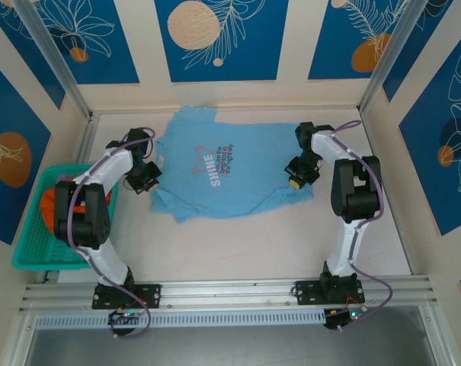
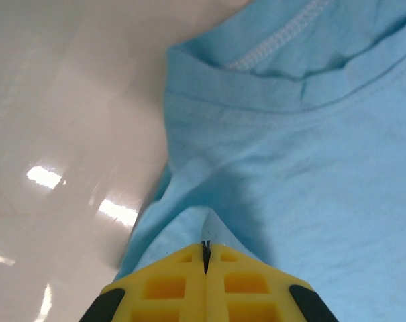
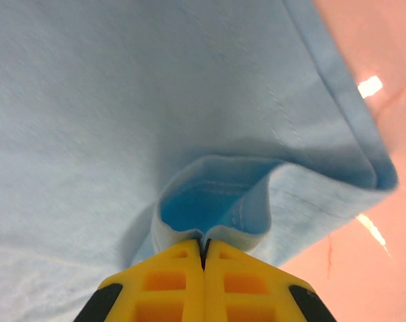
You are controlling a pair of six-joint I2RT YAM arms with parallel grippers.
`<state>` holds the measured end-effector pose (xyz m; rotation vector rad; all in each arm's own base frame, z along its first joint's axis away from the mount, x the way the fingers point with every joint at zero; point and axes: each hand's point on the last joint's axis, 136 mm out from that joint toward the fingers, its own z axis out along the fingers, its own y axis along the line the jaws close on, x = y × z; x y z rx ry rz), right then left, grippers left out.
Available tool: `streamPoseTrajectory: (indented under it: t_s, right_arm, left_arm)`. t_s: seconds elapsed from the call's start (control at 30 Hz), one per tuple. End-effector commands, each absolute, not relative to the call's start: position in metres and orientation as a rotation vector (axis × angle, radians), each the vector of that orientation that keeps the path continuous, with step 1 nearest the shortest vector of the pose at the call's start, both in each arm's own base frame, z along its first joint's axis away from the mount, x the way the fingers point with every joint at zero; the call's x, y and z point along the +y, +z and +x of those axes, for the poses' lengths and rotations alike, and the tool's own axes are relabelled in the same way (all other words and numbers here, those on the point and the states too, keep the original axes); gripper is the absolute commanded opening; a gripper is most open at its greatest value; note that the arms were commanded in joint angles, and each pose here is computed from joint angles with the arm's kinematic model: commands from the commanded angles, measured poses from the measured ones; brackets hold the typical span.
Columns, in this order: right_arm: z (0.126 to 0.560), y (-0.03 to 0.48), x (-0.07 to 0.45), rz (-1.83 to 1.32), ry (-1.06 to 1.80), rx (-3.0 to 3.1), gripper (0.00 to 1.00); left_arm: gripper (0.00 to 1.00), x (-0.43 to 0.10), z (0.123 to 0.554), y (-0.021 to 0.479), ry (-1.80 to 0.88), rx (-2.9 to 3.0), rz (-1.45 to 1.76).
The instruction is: Fold and stack the t-shirts
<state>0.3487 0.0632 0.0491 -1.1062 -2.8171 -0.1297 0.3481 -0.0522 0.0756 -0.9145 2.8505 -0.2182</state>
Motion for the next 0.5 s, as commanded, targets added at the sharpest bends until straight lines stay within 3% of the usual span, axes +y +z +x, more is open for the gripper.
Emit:
streamPoseTrajectory:
  t_s: [0.0, 0.23, 0.47]
  right_arm:
    - [0.325, 0.058, 0.067, -1.086, -0.192, -2.794, 0.06]
    - [0.266, 0.063, 0.056, -1.143, -0.221, -2.792, 0.05]
    - [0.268, 0.089, 0.036, -1.282, -0.289, -2.833, 0.00]
  left_arm:
    - [0.00, -0.058, 0.316, 0.083, -0.196, 2.911, -0.790]
    - [0.00, -0.053, 0.254, 0.086, -0.157, 2.913, -0.730]
    - [0.00, -0.054, 0.264, 0.128, -0.224, 2.787, -0.687]
